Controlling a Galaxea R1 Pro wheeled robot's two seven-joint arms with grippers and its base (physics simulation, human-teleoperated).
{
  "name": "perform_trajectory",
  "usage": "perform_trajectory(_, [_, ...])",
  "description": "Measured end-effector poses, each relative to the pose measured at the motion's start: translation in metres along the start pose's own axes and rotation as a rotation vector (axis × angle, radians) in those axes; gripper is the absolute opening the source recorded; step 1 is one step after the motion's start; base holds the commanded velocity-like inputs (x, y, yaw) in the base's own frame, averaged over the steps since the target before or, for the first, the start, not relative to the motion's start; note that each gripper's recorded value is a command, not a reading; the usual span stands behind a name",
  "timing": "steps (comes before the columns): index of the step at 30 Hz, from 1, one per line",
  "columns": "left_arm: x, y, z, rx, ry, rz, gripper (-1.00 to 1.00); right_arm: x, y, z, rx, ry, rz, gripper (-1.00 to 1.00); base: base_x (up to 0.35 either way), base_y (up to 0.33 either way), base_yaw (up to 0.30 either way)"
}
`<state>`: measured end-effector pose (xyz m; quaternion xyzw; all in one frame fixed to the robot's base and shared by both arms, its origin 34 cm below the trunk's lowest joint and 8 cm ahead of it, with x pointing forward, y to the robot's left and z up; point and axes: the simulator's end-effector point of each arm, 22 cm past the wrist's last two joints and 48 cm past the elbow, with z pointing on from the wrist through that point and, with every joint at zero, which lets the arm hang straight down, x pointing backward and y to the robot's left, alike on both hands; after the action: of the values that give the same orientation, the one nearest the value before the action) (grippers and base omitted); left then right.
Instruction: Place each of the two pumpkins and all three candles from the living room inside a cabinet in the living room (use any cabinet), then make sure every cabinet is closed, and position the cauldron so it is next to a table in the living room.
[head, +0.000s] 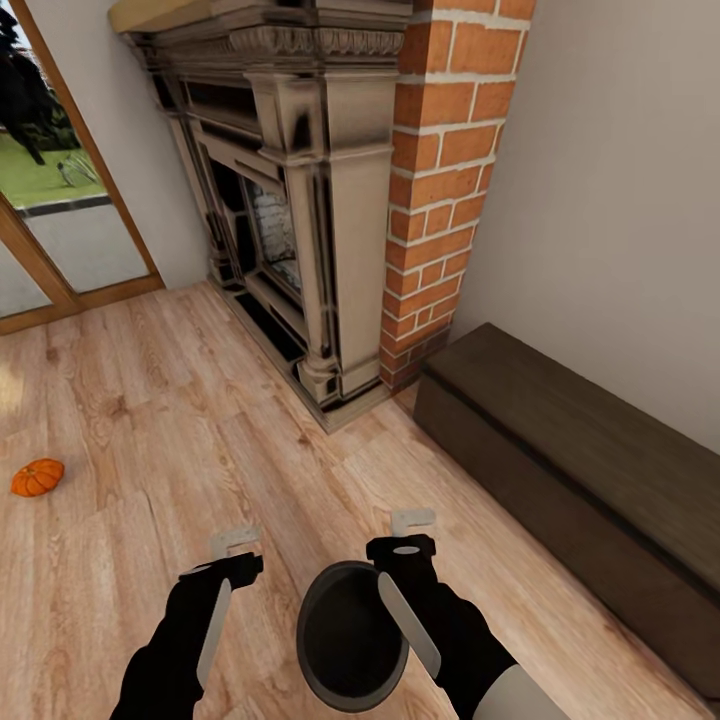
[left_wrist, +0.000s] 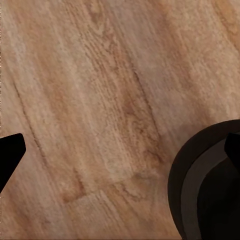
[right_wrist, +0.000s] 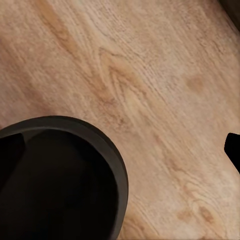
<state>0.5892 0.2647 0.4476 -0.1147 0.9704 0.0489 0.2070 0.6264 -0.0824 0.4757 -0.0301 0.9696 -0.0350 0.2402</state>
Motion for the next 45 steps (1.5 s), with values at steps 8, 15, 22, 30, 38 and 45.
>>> perform_trajectory(8, [0.006,0.008,0.008,-0.053,0.001,-0.001,1.00,0.016,-0.001,0.008,0.000,0.052,-0.028,1.00,0.000,0.000,0.000])
perform_trajectory(15, [0.006,-0.022,0.010,-0.010,-0.018,0.071,1.00,0.043,-0.024,0.017,0.019,0.196,-0.021,1.00,0.000,0.000,0.000])
perform_trajectory(22, [0.034,-0.029,0.029,-0.001,0.026,0.097,1.00,0.055,-0.027,0.030,0.025,0.214,-0.016,1.00,0.000,0.000,0.000])
perform_trajectory(30, [0.058,-0.031,0.047,0.002,0.057,0.106,1.00,0.071,-0.026,0.045,0.027,0.224,-0.012,1.00,0.000,0.000,0.000])
perform_trajectory(38, [0.080,-0.039,0.064,0.036,0.086,0.072,1.00,0.090,-0.029,0.066,0.047,0.221,0.000,1.00,0.000,0.000,0.000])
perform_trajectory(45, [0.090,-0.044,0.076,0.059,0.090,0.051,1.00,0.104,-0.030,0.083,0.058,0.227,0.002,1.00,0.000,0.000,0.000])
